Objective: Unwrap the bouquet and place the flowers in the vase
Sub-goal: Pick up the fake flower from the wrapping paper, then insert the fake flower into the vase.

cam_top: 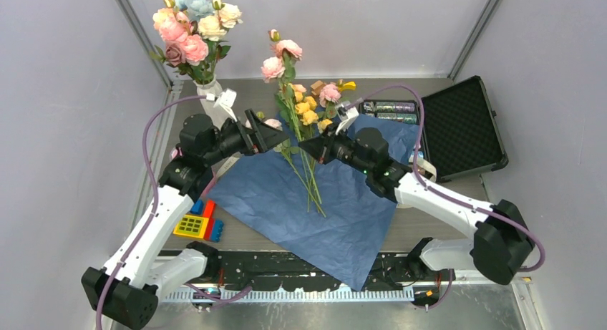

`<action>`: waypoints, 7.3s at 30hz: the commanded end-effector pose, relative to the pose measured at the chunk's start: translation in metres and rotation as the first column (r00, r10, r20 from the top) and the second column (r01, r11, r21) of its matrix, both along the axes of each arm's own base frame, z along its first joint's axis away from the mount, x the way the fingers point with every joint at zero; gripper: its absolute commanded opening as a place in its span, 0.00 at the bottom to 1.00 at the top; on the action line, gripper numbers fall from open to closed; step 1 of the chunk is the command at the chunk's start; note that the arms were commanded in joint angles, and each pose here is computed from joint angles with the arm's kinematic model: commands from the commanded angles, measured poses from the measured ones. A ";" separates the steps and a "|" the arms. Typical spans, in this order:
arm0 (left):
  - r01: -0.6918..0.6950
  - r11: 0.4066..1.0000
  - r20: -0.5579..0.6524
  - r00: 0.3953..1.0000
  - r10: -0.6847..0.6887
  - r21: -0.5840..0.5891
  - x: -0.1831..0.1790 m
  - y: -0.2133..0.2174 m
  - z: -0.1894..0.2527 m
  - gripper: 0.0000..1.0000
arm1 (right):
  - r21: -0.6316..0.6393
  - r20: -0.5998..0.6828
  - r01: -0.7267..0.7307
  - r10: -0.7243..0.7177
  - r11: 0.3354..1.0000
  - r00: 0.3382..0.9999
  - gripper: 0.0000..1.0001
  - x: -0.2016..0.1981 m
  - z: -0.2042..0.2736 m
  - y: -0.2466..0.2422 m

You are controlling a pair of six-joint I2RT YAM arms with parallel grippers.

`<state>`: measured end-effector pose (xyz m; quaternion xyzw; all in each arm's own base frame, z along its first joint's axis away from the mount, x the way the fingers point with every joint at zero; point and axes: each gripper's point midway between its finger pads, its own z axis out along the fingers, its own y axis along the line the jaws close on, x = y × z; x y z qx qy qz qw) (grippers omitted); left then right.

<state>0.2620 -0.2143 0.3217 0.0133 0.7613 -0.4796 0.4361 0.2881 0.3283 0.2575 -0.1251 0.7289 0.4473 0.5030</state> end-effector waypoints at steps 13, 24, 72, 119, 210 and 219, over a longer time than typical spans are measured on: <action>0.018 0.993 0.079 0.997 -0.009 -0.114 0.009 -0.008 0.042 0.90 | 0.207 0.166 -0.276 0.244 0.938 0.955 0.00 -0.079 0.066 0.015; -0.036 0.993 0.115 0.992 0.049 -0.114 0.006 0.002 0.050 0.57 | 0.180 0.154 -0.309 0.283 0.934 0.946 0.00 -0.085 0.060 0.022; -0.059 0.954 0.487 0.868 -0.096 0.294 0.007 0.022 0.049 0.00 | 0.061 0.108 -0.118 0.111 0.991 0.988 0.64 -0.063 0.045 0.002; -0.617 0.691 0.911 0.383 -0.153 0.376 0.188 0.095 0.242 0.00 | -0.074 -0.035 0.344 -0.347 0.936 0.937 0.94 -0.026 -0.052 -0.144; -0.602 0.636 0.758 0.651 0.042 0.482 0.225 0.180 0.084 0.00 | -0.038 -0.058 0.282 -0.284 0.959 0.957 0.93 -0.034 -0.059 -0.134; -0.597 0.631 0.739 0.671 0.054 0.496 0.228 0.183 0.068 0.00 | -0.036 -0.057 0.278 -0.280 0.960 0.958 0.93 -0.035 -0.059 -0.133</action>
